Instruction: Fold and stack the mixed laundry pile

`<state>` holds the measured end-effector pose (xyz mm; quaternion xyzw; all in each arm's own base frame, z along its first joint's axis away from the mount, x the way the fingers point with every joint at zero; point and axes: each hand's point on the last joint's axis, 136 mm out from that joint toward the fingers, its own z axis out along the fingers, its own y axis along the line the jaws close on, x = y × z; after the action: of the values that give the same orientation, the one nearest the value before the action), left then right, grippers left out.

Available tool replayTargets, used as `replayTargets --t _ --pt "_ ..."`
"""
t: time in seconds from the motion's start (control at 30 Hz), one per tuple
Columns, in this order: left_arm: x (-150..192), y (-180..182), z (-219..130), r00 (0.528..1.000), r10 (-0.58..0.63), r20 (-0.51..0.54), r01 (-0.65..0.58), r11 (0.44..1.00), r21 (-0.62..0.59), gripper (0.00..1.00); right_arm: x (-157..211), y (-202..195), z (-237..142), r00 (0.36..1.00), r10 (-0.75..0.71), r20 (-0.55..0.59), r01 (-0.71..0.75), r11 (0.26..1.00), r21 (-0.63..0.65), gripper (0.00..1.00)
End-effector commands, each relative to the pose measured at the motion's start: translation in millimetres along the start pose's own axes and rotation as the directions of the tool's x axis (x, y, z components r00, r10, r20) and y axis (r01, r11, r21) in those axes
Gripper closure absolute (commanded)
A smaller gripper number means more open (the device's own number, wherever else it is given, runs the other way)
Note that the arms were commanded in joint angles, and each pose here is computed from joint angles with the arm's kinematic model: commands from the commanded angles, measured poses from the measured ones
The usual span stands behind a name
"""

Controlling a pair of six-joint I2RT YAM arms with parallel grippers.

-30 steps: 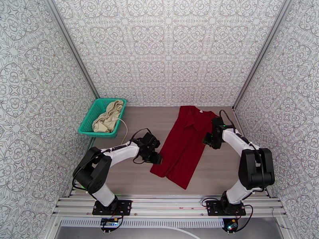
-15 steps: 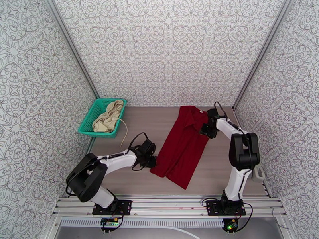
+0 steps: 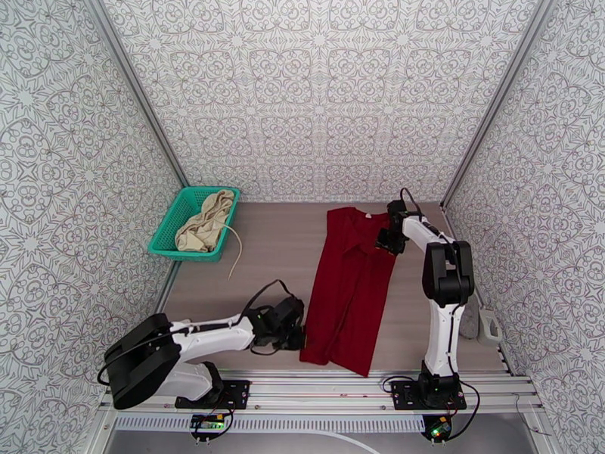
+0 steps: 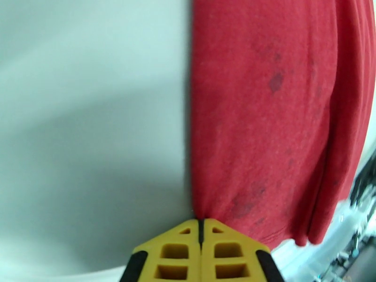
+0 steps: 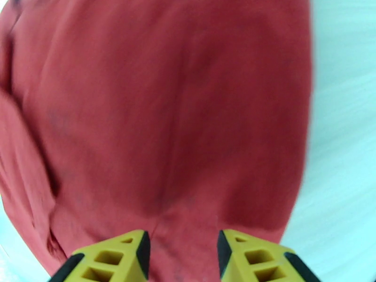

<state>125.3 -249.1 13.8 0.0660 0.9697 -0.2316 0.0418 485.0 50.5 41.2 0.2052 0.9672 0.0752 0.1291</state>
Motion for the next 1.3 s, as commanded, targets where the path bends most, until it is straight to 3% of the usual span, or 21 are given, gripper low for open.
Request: replayTargets --t 0.0,0.17,0.37,0.5,0.67,0.8,0.97,1.17,1.27 --pt "32 29 -10 0.993 -0.077 -0.092 0.066 0.992 -0.111 0.91 10 -2 -11 1.0 -0.024 0.0 0.024 0.999 0.034 0.56" --pt "-8 14 -44 1.0 -0.003 -0.027 0.0 0.994 -0.106 0.61 46 -14 -45 1.0 -0.02 0.0 0.02 0.999 0.028 0.56" --pt "-67 -11 -72 0.995 0.076 0.068 -0.074 0.997 -0.028 0.57 129 -26 -67 0.999 -0.031 -0.044 0.029 0.999 -0.044 0.55" --pt "-125 -30 -75 0.978 0.15 0.143 -0.157 0.987 0.044 0.64 126 -37 -63 0.999 -0.043 -0.025 0.043 0.999 0.011 0.55" --pt "-229 -70 -65 0.914 0.279 0.295 -0.306 0.951 0.05 1.0 84 -22 -55 0.999 -0.034 0.007 0.034 0.999 0.006 0.58" --pt "-300 -91 -46 0.859 0.343 0.38 -0.386 0.922 0.04 1.0 63 -21 -49 1.0 0.008 0.021 -0.007 1.0 -0.015 0.61" --pt "-373 -74 -12 0.843 0.334 0.421 -0.356 0.934 -0.028 1.0 58 -19 -50 1.0 0.018 0.019 -0.017 0.999 -0.039 0.63" --pt "-419 -53 32 0.833 0.391 0.391 -0.36 0.92 -0.154 1.0 60 -21 -59 1.0 0.004 0.022 -0.003 0.999 -0.045 0.63" --pt "-423 -36 50 0.867 0.374 0.329 -0.325 0.925 -0.196 1.0 60 -18 -62 1.0 -0.002 0.02 0.003 0.998 -0.06 0.63"
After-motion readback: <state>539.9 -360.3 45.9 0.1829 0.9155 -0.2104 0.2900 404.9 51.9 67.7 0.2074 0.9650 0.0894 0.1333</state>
